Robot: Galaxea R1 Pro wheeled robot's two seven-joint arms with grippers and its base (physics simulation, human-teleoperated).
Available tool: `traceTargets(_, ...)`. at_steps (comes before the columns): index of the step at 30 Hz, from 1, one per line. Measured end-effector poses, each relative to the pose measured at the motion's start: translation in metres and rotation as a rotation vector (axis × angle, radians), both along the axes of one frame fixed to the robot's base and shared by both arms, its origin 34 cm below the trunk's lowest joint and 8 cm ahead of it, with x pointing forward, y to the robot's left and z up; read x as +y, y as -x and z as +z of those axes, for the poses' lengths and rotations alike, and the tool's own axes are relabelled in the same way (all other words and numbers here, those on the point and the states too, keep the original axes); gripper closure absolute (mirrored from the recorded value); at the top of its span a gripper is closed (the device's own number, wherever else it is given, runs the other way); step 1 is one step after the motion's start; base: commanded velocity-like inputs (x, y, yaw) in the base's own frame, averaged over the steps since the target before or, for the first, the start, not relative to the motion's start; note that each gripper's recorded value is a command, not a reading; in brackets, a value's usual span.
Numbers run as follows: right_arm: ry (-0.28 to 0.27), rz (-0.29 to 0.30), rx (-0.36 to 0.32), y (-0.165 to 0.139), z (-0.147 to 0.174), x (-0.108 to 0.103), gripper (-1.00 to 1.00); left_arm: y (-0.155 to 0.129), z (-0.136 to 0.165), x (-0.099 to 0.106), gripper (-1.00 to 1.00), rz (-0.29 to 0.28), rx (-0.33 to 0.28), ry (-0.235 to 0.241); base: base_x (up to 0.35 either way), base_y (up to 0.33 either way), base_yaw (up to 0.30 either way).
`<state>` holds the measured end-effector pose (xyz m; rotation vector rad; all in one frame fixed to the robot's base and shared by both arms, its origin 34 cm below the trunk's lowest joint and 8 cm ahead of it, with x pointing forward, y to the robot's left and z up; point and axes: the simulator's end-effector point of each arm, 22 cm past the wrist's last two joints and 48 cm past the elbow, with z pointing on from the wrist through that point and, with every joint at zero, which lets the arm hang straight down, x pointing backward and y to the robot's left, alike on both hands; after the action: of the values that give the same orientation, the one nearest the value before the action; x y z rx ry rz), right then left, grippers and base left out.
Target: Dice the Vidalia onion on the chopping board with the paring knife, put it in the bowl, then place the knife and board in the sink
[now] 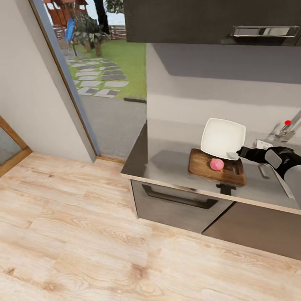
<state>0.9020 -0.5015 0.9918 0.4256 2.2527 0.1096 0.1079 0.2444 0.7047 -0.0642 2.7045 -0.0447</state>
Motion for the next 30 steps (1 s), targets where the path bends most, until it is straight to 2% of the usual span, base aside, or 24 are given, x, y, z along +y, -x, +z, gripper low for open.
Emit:
traceTargets(7,-0.002,0.001,0.001,0.0001,-0.0005,0.0011,1.00,0.0000,0.0001,0.0001,-1.00,0.000,0.000,0.000,0.035,0.139,0.000)
traceTargets(30,-0.008,0.010,0.009,-0.0004,-0.0030,0.0079,1.00,0.0000,0.0001,0.0001,-1.00,0.000,-0.001,0.000,0.127,0.267,0.000)
